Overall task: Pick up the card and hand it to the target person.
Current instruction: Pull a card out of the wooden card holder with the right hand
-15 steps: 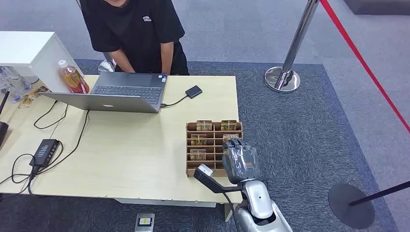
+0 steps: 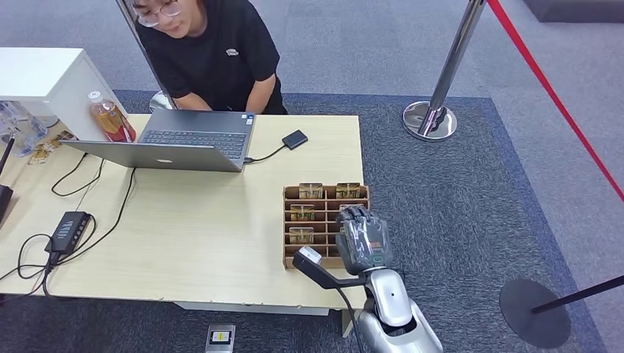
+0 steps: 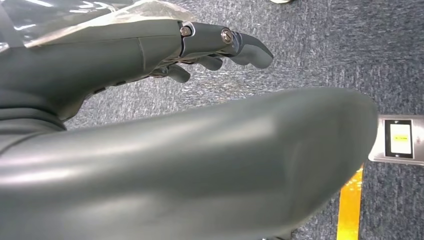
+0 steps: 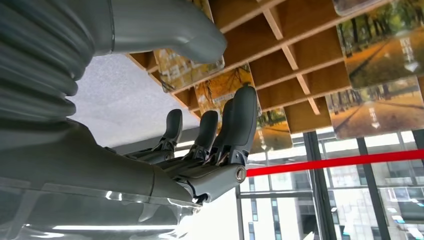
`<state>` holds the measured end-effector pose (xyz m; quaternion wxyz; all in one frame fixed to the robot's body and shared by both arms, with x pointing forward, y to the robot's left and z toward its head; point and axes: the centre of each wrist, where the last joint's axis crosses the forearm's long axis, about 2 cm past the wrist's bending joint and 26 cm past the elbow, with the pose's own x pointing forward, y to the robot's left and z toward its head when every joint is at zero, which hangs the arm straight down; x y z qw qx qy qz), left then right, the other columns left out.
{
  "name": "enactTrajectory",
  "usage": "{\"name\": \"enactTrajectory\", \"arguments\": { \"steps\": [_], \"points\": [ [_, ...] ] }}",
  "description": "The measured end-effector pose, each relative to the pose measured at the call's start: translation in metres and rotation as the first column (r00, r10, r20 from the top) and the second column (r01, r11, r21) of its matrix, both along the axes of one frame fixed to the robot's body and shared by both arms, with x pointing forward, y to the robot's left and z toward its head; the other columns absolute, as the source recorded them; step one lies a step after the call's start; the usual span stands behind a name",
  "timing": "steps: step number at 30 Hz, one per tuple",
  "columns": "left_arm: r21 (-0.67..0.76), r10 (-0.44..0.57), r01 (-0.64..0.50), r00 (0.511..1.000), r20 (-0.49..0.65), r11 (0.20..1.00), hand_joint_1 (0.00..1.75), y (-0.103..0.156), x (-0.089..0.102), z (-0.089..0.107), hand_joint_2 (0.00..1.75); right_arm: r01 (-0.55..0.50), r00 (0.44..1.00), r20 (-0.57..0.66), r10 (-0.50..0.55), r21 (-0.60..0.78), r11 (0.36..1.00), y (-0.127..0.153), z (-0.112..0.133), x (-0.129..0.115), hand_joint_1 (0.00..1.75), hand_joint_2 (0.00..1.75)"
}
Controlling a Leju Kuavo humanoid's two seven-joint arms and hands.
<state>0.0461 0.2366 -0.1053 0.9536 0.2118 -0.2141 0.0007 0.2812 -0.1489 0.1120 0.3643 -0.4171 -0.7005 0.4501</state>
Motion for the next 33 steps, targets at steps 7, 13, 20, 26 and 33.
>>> {"name": "enactTrajectory", "arguments": {
  "steps": [7,13,20,26,33],
  "points": [
    [0.001,0.006,-0.006,1.0,-0.001,1.0,0.0,-0.0001,-0.0003,0.0,0.0,-0.001,1.0,0.002,0.001,0.006,1.0,0.0024,0.0021,0.0011,0.88,1.75],
    [0.0,0.007,-0.007,1.0,-0.007,1.0,0.0,-0.0001,-0.0003,0.0,0.0,-0.001,1.0,-0.01,0.001,0.001,1.0,0.0028,-0.0004,0.0007,0.82,1.75],
    [-0.001,0.017,-0.017,1.0,-0.01,1.0,0.0,0.0,-0.0004,0.0,0.0,0.007,1.0,-0.025,-0.007,-0.001,1.0,0.0025,-0.0018,0.0011,0.82,1.75],
    [0.001,0.025,-0.025,1.0,-0.009,1.0,0.0,0.0003,-0.0006,-0.0001,0.0,0.017,0.999,-0.031,-0.017,-0.003,1.0,0.0005,-0.0021,0.0033,0.79,1.75],
    [0.01,0.05,-0.05,0.999,-0.013,0.999,0.0,0.0007,-0.0008,0.0,0.0,0.029,0.999,-0.023,-0.029,0.003,1.0,-0.0017,-0.0011,0.0072,0.79,1.75]
  ]
}}
